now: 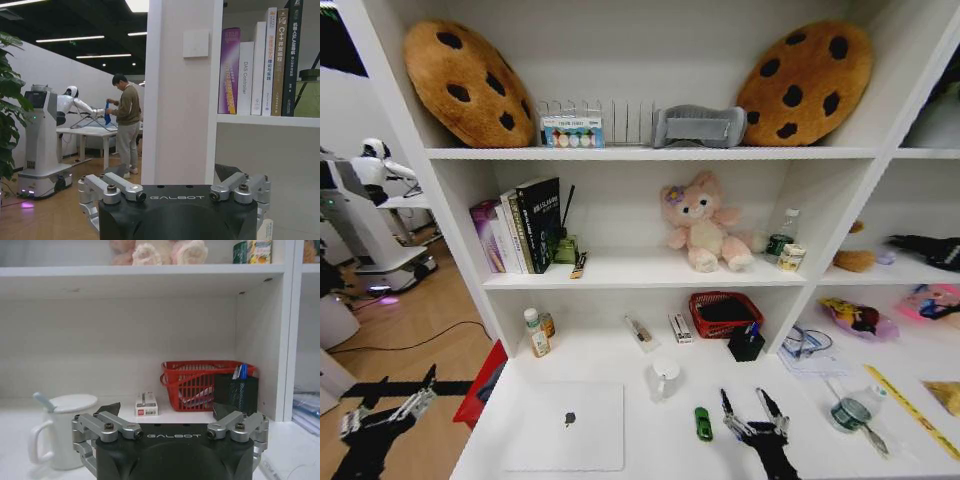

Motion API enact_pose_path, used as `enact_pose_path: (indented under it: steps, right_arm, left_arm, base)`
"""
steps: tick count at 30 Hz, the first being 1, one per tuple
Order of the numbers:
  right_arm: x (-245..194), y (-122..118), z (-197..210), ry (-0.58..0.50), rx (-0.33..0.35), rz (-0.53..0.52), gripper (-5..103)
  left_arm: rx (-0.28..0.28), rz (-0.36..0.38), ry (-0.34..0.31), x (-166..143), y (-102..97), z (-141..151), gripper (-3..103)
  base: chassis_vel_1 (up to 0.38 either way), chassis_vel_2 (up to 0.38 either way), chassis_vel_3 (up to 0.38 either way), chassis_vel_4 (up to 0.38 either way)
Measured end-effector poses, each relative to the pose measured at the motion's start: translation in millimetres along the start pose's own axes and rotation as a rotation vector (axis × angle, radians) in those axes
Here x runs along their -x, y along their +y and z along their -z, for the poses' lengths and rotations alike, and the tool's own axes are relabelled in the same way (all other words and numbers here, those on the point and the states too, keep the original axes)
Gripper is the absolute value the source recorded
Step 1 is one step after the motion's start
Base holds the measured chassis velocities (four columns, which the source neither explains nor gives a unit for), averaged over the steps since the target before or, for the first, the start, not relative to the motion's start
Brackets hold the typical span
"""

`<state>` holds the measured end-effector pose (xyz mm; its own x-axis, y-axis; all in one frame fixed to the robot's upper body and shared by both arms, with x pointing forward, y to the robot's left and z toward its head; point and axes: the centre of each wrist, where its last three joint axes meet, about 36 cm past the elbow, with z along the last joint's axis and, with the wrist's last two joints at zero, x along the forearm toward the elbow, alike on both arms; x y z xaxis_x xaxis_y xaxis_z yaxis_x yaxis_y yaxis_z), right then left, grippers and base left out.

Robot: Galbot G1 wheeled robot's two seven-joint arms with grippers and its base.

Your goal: Organize the objects on the table.

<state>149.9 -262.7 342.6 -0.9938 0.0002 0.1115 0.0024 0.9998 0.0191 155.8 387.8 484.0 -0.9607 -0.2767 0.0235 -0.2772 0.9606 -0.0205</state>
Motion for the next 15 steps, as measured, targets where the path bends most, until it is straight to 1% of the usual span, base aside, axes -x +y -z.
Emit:
enact_pose_path:
  steps: [3, 4, 6, 9, 11, 15]
  right_arm:
    - [-5, 17, -21, 0.041, -0.004, 0.037, 100]
    - [-5, 17, -21, 0.041, -0.004, 0.037, 100]
    - [-3, 25, -33, 0.061, -0.010, 0.061, 100]
    - [-1, 29, -39, 0.072, -0.010, 0.072, 100]
    - [7, 35, -52, 0.093, -0.016, 0.083, 100]
    - [10, 38, -58, 0.114, -0.016, 0.078, 100]
  left_arm:
    - [0.002, -0.002, 0.001, 0, -0.2, 0, 100]
    - [0.002, -0.002, 0.001, 0, -0.2, 0, 100]
    - [0.003, -0.004, 0.002, 0, -0.4, 0, 100]
    - [0.003, -0.004, 0.003, 0, -0.5, 0, 100]
    - [0.004, -0.006, 0.004, 0, -0.7, 0, 100]
    - [0.005, -0.006, 0.005, 0, -0.8, -1, 100]
  base:
    - [0.000, 0.000, 0.000, 0.000]
    - [0.000, 0.000, 0.000, 0.000]
    - [0.000, 0.000, 0.000, 0.000]
    - [0.000, 0.000, 0.000, 0.000]
    - [0.000, 0.000, 0.000, 0.000]
    - [0.000, 0.000, 0.000, 0.000]
